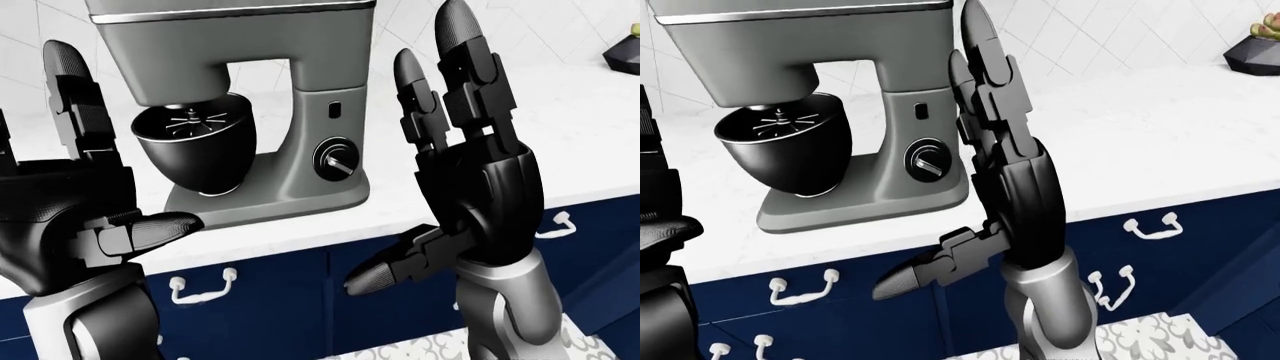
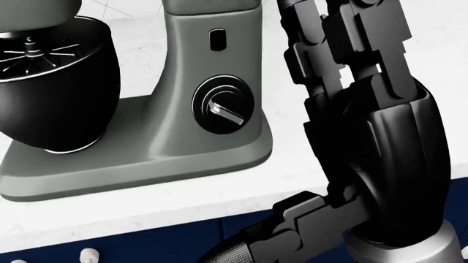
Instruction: Open the stand mixer head.
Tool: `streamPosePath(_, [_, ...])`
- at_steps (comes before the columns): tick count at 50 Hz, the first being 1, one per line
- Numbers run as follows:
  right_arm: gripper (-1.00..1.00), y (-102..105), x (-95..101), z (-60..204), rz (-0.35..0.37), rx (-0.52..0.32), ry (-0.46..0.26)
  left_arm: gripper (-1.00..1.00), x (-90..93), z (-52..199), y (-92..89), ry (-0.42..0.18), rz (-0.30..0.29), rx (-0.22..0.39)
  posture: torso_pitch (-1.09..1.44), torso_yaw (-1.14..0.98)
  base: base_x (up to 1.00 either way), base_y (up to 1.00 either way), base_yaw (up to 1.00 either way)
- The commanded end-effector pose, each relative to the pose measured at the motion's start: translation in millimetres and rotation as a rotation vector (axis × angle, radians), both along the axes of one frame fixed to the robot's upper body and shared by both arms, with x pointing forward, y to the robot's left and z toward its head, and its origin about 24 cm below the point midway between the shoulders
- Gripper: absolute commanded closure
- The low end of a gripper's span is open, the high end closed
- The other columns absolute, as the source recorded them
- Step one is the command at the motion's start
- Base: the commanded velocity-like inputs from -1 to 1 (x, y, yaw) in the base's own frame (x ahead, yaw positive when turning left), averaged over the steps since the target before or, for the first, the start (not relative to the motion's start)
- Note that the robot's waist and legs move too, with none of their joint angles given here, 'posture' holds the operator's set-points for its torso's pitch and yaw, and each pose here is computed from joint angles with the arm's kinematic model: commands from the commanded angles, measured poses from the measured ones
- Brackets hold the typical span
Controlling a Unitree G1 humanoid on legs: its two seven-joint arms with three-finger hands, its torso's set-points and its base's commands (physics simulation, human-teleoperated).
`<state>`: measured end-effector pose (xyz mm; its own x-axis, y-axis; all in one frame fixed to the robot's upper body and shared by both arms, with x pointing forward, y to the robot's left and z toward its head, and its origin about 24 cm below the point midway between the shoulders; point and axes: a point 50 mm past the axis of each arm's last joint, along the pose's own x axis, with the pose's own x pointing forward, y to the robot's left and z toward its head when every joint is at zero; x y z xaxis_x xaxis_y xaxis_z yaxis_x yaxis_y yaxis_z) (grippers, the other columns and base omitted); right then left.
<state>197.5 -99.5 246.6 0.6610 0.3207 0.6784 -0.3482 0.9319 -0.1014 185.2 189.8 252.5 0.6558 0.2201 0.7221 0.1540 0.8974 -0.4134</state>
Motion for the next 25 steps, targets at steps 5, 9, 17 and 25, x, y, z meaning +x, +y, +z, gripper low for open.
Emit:
streamPosePath(5, [-1.00,1,-1.0,4,0.003,0.009,-0.024,-1.00,-5.0,7,0.3,-0.064,0.008,0.006,-0.18,0.00,0.00,0.00,0.00])
streamPosePath(9, [-1.00,1,1.4,2,-0.006,-0.001,-0.003,-1.00,-5.1,8,0.0,-0.065,0.004,0.004,-0.18,0.00,0.00,0.00,0.00])
streamPosePath(17, [-1.00,5,9.4,-8,0.076,-0.049,0.139,-1.00,-6.3,9,-1.6,-0.070,-0.005,0.004,-0.18,0.00,0.00,0.00,0.00])
streamPosePath(25, [-1.00,3,20.9,-12,0.129,-0.092,0.263,-1.00,-7.1,11,-2.0,-0.076,-0.005,0.006,-0.18,0.00,0.00,0.00,0.00])
